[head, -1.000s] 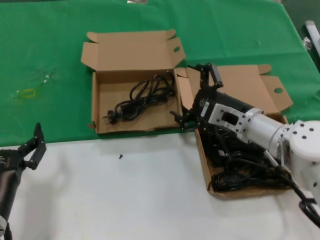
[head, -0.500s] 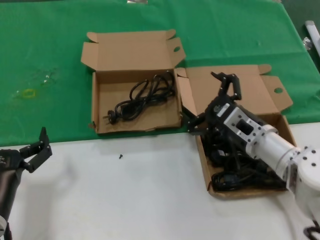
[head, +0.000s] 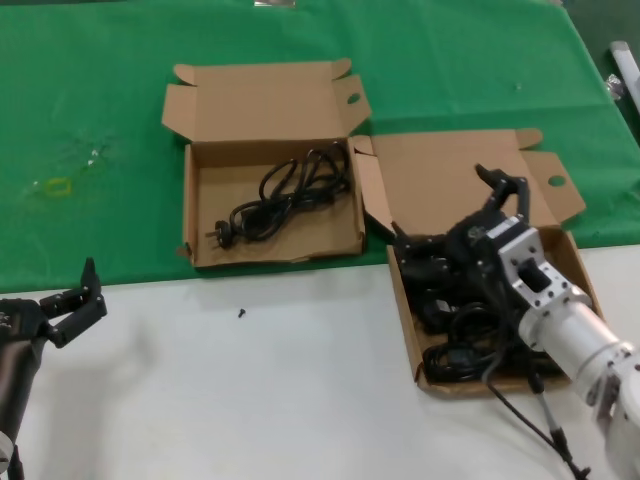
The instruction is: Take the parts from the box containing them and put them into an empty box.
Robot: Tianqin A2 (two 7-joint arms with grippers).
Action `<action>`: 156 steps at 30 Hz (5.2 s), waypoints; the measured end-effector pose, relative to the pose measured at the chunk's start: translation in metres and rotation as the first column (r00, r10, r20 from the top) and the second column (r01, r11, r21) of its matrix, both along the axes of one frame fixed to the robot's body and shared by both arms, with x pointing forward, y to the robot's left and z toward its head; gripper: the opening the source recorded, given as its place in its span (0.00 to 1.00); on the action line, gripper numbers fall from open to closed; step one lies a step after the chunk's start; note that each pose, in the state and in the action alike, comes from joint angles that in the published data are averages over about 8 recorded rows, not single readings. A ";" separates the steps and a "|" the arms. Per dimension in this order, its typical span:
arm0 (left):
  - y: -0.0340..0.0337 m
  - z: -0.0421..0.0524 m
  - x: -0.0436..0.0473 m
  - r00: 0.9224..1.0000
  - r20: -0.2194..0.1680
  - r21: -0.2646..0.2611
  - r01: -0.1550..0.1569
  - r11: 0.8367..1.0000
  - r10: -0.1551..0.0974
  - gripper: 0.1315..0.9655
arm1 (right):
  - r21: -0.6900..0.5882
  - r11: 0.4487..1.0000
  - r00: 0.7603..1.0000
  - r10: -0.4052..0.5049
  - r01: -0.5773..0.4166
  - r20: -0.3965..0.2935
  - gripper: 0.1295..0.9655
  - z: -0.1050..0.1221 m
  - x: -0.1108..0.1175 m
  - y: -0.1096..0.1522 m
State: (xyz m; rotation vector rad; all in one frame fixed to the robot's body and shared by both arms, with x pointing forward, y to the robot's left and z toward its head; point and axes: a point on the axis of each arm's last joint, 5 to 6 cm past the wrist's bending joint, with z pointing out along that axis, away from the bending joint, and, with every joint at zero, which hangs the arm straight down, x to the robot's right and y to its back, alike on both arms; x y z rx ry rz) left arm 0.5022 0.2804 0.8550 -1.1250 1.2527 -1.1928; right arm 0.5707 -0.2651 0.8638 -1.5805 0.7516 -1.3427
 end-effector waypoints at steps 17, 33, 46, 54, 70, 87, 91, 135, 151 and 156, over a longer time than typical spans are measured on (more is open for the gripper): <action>0.0000 0.0000 0.0000 1.000 0.000 0.000 0.000 1.000 0.000 1.00 | 0.285 0.944 0.986 -0.159 0.167 -0.051 1.00 -0.008 -0.050 -0.012; 0.0000 0.0000 0.0000 1.000 0.000 0.000 0.000 1.000 0.000 1.00 | 0.309 0.933 0.983 -0.173 0.182 -0.057 1.00 -0.008 -0.055 -0.013; 0.0000 0.0000 0.0000 1.000 0.000 0.000 0.000 1.000 0.000 1.00 | 0.309 0.933 0.983 -0.173 0.182 -0.057 1.00 -0.008 -0.055 -0.013; 0.0000 0.0000 0.0000 1.000 0.000 0.000 0.000 1.000 0.000 1.00 | 0.309 0.933 0.983 -0.173 0.182 -0.057 1.00 -0.008 -0.055 -0.013; 0.0000 0.0000 0.0000 1.000 0.000 0.000 0.000 1.000 0.000 1.00 | 0.309 0.933 0.983 -0.173 0.182 -0.057 1.00 -0.008 -0.055 -0.013; 0.0000 0.0000 0.0000 1.000 0.000 0.000 0.000 1.000 0.000 1.00 | 0.309 0.933 0.983 -0.173 0.182 -0.057 1.00 -0.008 -0.055 -0.013; 0.0000 0.0000 0.0000 1.000 0.000 0.000 0.000 1.000 0.000 1.00 | 0.309 0.933 0.983 -0.173 0.182 -0.057 1.00 -0.008 -0.055 -0.013; 0.0000 0.0000 0.0000 1.000 0.000 0.000 0.000 1.000 0.000 1.00 | 0.309 0.933 0.983 -0.173 0.182 -0.057 1.00 -0.008 -0.055 -0.013; 0.0000 0.0000 0.0000 1.000 0.000 0.000 0.000 1.000 0.000 1.00 | 0.309 0.933 0.983 -0.173 0.182 -0.057 1.00 -0.008 -0.055 -0.013; 0.0000 0.0000 0.0000 1.000 0.000 0.000 0.000 1.000 0.000 1.00 | 0.309 0.933 0.983 -0.173 0.182 -0.057 1.00 -0.008 -0.055 -0.013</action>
